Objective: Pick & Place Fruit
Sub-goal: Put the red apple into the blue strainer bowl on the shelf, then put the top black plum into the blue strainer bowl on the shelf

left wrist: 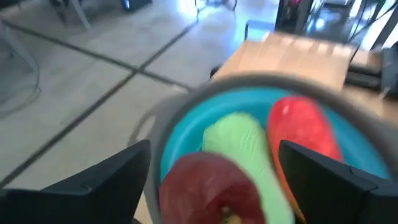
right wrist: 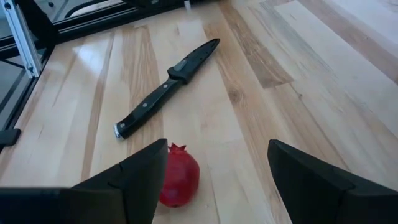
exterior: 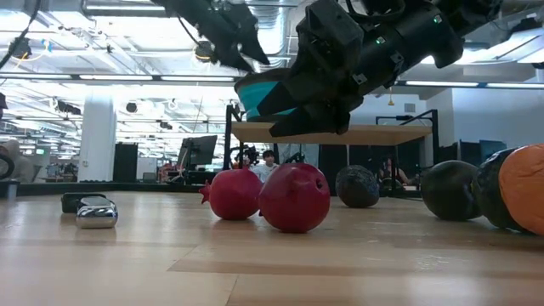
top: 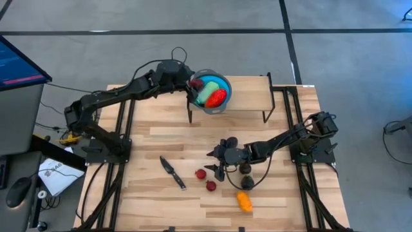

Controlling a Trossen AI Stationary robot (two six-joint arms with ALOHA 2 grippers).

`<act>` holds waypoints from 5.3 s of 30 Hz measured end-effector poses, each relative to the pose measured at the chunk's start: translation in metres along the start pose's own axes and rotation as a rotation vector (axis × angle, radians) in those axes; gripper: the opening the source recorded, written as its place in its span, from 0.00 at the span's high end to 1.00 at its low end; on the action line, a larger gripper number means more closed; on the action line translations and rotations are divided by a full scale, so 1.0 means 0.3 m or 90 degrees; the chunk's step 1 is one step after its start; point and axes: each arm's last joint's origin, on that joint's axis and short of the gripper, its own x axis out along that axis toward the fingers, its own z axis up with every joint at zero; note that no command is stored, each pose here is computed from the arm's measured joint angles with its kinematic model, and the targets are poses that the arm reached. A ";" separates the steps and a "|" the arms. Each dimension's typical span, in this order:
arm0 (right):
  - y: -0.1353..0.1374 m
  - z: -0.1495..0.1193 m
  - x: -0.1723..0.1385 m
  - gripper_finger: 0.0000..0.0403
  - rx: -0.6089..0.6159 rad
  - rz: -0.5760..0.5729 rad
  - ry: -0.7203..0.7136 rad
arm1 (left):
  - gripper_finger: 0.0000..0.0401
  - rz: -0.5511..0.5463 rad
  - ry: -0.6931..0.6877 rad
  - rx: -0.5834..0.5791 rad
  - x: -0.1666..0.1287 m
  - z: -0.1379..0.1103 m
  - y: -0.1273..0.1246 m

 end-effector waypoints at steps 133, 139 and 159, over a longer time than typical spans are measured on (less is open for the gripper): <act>-0.277 -0.082 -0.003 0.11 0.023 -0.338 0.152 | 0.98 -0.286 0.071 -0.087 -0.199 -0.724 -0.367; -0.228 -0.166 0.008 0.18 0.011 -0.454 0.058 | 0.98 -0.286 0.071 -0.088 -0.192 -0.728 -0.371; -0.483 -0.123 0.098 0.21 -0.036 -0.416 0.031 | 0.98 -0.287 0.061 -0.092 -0.191 -0.722 -0.371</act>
